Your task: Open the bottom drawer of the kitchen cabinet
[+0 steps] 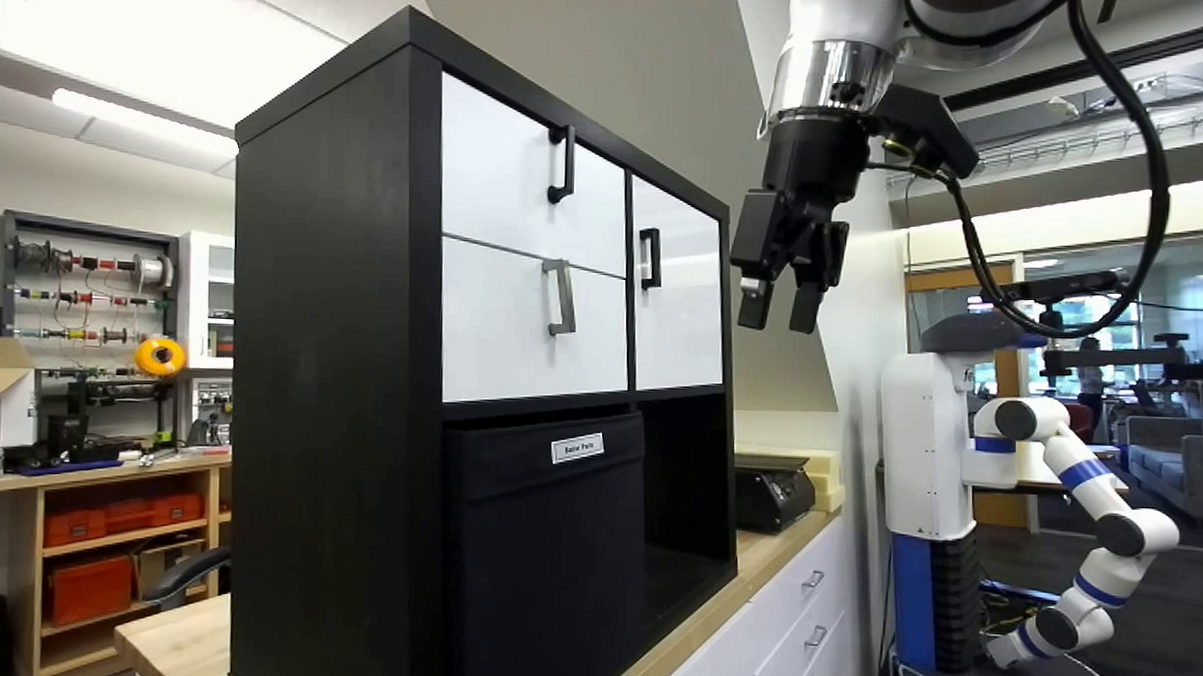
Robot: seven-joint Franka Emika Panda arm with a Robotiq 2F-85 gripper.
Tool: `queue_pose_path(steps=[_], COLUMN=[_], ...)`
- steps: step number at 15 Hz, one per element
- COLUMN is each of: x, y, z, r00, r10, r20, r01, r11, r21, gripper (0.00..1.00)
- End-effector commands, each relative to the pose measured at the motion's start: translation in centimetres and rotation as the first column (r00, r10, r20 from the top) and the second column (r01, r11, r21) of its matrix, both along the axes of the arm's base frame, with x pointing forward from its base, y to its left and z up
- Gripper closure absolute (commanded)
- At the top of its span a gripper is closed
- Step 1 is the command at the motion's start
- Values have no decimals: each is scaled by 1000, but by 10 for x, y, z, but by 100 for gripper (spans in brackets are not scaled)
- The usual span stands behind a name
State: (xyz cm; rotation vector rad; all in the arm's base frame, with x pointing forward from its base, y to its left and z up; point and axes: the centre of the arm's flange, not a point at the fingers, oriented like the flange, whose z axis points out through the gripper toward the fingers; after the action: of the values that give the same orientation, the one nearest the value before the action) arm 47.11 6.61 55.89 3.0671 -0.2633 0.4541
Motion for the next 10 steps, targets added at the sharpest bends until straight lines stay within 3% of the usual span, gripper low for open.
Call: queue_pose_path(steps=[1,5,10], x=[12,29,64], y=[-1,-7,-13], z=[5,16,28], r00=[999,996,985], r10=[5,27,38], r20=[31,86,168], r01=[-4,-21,-26], r11=[1000,997,997], r21=[-31,-78,-75], gripper=[0,0,0])
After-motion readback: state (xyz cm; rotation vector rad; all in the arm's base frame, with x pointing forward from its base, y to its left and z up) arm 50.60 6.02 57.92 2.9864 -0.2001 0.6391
